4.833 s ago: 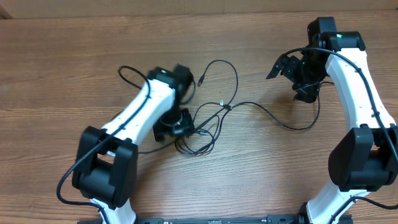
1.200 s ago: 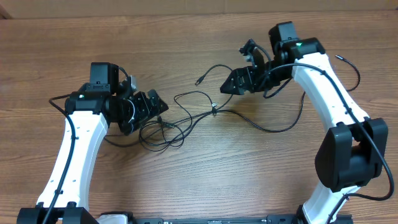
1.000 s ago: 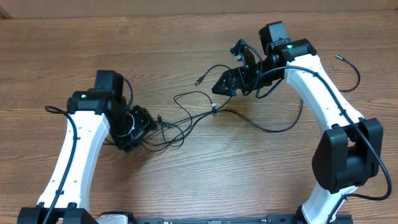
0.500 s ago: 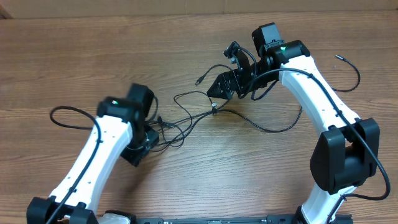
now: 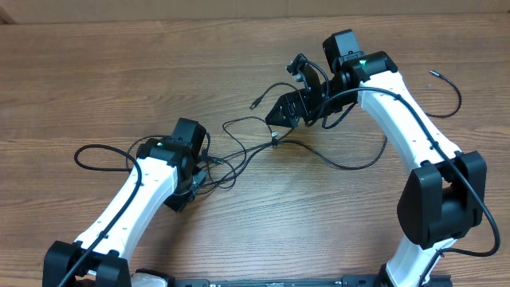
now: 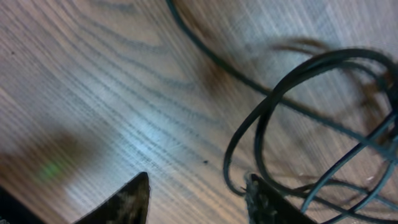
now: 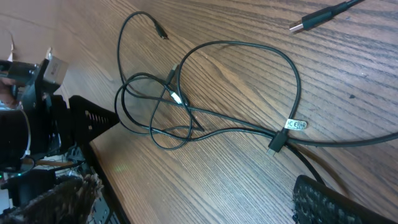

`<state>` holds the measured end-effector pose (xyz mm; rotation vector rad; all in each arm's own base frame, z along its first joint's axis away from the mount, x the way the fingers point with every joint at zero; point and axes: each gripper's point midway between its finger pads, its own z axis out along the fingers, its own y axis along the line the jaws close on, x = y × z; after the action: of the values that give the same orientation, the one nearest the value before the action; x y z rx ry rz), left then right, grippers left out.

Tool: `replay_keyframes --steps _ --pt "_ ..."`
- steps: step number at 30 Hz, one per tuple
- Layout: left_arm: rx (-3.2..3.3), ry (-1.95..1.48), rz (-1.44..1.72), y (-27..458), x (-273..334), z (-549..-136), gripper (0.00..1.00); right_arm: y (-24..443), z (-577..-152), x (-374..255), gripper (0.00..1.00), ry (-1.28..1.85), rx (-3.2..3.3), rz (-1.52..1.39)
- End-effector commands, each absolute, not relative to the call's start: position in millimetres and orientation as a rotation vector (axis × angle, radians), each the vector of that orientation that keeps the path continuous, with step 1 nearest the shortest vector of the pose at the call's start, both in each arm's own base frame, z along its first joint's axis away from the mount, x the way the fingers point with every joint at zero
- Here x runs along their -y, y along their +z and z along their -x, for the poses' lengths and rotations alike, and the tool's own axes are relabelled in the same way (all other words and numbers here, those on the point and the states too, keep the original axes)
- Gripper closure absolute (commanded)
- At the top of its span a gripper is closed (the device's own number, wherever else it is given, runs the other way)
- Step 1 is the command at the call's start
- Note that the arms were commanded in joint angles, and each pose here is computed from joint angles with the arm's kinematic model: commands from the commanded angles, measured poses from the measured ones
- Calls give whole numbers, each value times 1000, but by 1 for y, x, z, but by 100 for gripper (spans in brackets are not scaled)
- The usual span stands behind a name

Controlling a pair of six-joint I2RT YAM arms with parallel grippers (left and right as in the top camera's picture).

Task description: Untangle cables

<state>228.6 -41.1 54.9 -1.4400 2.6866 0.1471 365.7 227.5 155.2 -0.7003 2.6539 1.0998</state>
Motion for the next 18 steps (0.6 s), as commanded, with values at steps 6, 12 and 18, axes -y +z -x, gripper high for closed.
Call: replay_keyframes --steps 6,12,18 --pt "-2693 223 1433 51 36 -219 58 155 -366 -228 0 1107 -2651 703" --pt "-2682 223 1416 39 36 -218 51 155 -365 -228 0 1107 -2651 703" --pt "-2656 179 1408 23 36 -221 62 155 -365 -228 0 1107 -2651 703"
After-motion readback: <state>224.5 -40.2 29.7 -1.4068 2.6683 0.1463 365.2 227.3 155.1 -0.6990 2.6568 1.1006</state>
